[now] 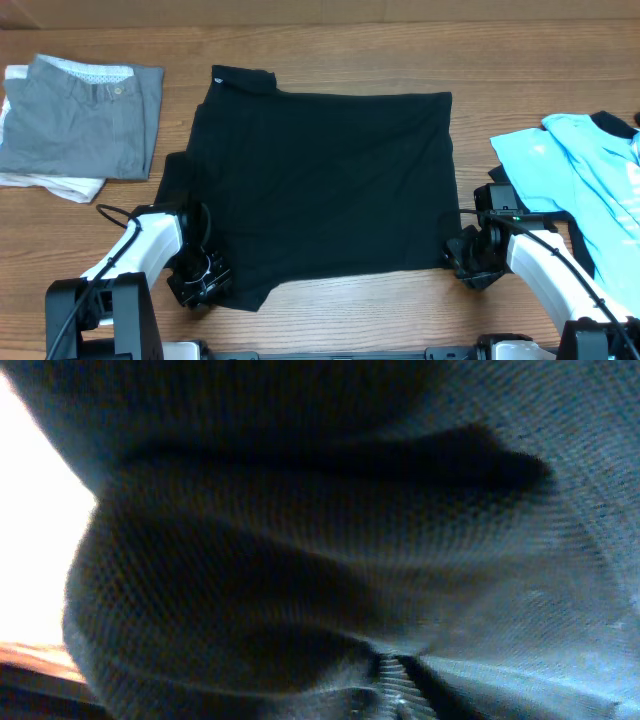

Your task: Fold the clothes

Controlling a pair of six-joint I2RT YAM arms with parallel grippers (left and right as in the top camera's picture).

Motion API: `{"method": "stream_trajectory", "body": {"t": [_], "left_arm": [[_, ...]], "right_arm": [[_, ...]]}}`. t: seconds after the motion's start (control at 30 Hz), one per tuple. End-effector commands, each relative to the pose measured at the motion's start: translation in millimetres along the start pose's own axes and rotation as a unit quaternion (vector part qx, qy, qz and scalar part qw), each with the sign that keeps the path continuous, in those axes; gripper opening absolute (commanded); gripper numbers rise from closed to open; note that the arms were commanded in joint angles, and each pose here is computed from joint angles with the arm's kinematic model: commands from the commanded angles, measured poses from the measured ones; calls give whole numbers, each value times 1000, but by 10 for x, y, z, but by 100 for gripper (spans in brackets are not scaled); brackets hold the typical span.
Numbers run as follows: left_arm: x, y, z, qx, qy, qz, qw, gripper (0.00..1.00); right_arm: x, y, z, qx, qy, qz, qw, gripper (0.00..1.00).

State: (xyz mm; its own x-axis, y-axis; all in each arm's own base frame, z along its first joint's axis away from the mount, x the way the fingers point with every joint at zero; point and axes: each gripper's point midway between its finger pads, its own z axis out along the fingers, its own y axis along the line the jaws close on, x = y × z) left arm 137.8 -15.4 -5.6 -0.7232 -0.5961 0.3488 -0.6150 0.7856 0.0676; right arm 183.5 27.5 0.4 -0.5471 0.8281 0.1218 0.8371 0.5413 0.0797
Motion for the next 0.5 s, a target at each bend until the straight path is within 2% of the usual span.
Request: {"method": "stream_trajectory", "body": {"t": [0.0, 0.03, 0.07, 0.3, 0.47], "left_arm": [[0, 95, 44, -22, -1, -5, 1000, 13], [3, 97, 40, -23, 0, -5, 1000, 4], [27, 109, 23, -26, 6, -6, 1000, 4], [64, 70, -187, -26, 13, -7, 1000, 4], [94, -30, -457, -13, -15, -6, 1000, 4]], "right_arm": [[-28, -49, 11, 10, -8, 6, 1000, 18], [-28, -51, 11, 11, -8, 6, 1000, 10], [-24, -57, 11, 12, -7, 7, 1000, 4], [21, -123, -46, 30, 2, 10, 999, 4], [-10, -137, -215, 37, -14, 23, 999, 4]]}}
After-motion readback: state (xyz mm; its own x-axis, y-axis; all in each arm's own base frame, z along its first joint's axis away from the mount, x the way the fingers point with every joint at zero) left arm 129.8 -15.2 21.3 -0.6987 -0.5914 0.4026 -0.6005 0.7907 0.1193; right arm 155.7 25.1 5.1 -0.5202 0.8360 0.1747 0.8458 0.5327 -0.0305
